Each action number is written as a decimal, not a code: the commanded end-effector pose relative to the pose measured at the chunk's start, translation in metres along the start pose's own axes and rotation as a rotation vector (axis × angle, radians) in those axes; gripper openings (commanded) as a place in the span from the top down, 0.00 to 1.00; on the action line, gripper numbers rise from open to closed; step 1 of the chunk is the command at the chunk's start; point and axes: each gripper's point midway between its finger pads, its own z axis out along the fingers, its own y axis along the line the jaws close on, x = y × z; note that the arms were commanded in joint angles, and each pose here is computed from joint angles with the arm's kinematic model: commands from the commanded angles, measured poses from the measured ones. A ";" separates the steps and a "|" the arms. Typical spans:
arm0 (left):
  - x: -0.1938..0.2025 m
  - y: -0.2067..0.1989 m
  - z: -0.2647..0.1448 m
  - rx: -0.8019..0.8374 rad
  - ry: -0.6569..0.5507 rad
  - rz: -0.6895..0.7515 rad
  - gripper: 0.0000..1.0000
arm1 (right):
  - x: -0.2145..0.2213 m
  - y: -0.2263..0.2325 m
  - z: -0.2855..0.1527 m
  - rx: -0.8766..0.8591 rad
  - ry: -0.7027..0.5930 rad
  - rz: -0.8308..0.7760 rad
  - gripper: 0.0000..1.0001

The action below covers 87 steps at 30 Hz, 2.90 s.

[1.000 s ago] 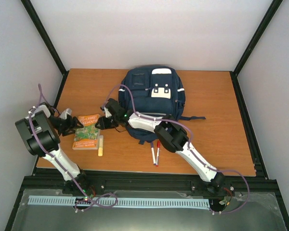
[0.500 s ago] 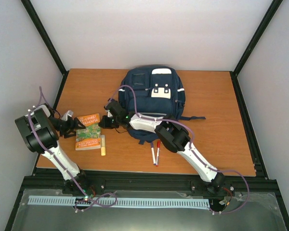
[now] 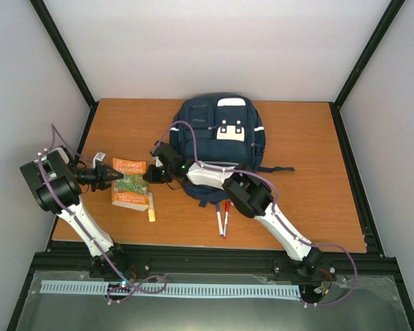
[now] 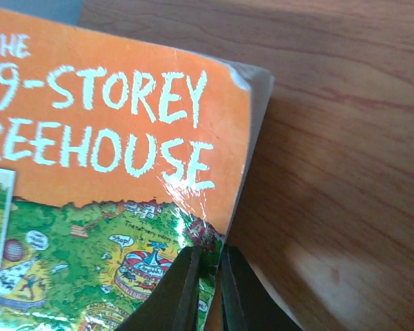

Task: Pack the student bag
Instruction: Pick up the book from the center of the board.

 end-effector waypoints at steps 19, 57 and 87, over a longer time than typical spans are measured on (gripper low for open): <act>-0.059 -0.161 -0.108 -0.019 -0.357 0.359 0.99 | -0.121 0.042 -0.153 0.069 -0.210 -0.637 0.52; -0.007 -0.384 -0.076 0.667 -0.101 0.751 0.99 | -0.179 0.158 -0.346 -0.397 -0.412 -0.683 0.00; -0.007 -0.388 -0.062 0.649 -0.081 0.790 0.97 | -0.154 0.196 -0.331 -0.586 -0.326 -0.721 0.20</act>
